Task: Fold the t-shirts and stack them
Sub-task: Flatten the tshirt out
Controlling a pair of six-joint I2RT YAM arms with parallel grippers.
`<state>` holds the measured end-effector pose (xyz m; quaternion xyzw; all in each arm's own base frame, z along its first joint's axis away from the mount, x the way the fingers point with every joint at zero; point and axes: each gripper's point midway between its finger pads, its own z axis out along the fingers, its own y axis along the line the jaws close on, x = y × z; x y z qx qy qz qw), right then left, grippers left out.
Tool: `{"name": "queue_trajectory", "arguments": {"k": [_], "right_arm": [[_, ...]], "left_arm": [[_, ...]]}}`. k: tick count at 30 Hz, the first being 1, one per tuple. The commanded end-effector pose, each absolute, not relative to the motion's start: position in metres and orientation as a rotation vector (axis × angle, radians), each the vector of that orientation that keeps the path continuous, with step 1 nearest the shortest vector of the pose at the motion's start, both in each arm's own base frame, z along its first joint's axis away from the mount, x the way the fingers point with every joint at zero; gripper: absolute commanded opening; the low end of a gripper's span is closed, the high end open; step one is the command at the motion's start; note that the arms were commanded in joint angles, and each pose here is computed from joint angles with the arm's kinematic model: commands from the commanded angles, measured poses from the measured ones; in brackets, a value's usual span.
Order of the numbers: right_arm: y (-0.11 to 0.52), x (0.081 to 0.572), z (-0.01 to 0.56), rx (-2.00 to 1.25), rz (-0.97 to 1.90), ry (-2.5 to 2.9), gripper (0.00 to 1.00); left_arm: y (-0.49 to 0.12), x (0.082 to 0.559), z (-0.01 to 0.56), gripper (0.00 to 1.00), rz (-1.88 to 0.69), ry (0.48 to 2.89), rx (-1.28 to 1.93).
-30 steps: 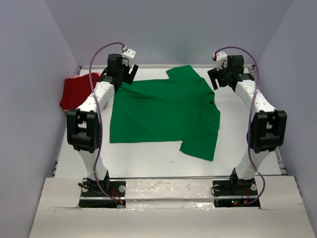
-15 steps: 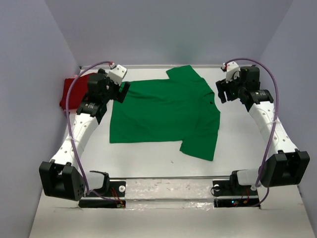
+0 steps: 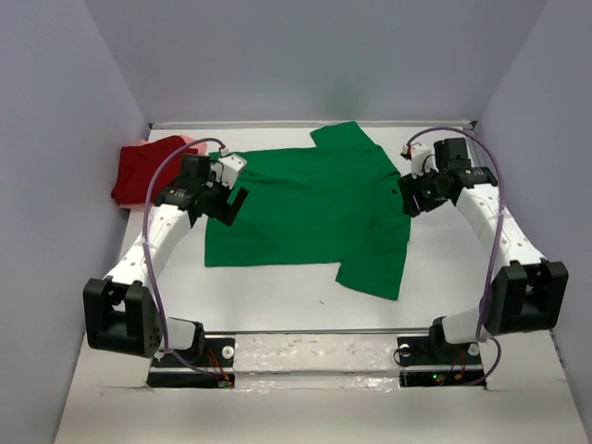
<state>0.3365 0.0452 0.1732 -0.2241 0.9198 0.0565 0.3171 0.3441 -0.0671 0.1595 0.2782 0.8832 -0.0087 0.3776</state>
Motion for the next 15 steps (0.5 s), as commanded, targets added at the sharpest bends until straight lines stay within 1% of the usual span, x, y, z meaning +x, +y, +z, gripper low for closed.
{"name": "queue_trajectory", "arguments": {"k": [1,6,15], "right_arm": [[0.048,0.330,0.151,-0.616,0.215,2.533,0.58],[0.042,0.321,0.124,-0.633,0.214,2.671,0.53],[0.036,0.290,0.110,-0.672,0.212,2.775,0.52]], "left_arm": [[-0.066,0.337,0.152,0.99,-0.039,2.344,0.692],[-0.062,0.325,0.131,0.99,-0.038,2.463,0.717],[-0.038,0.301,0.117,0.99,0.099,2.587,0.750]]}}
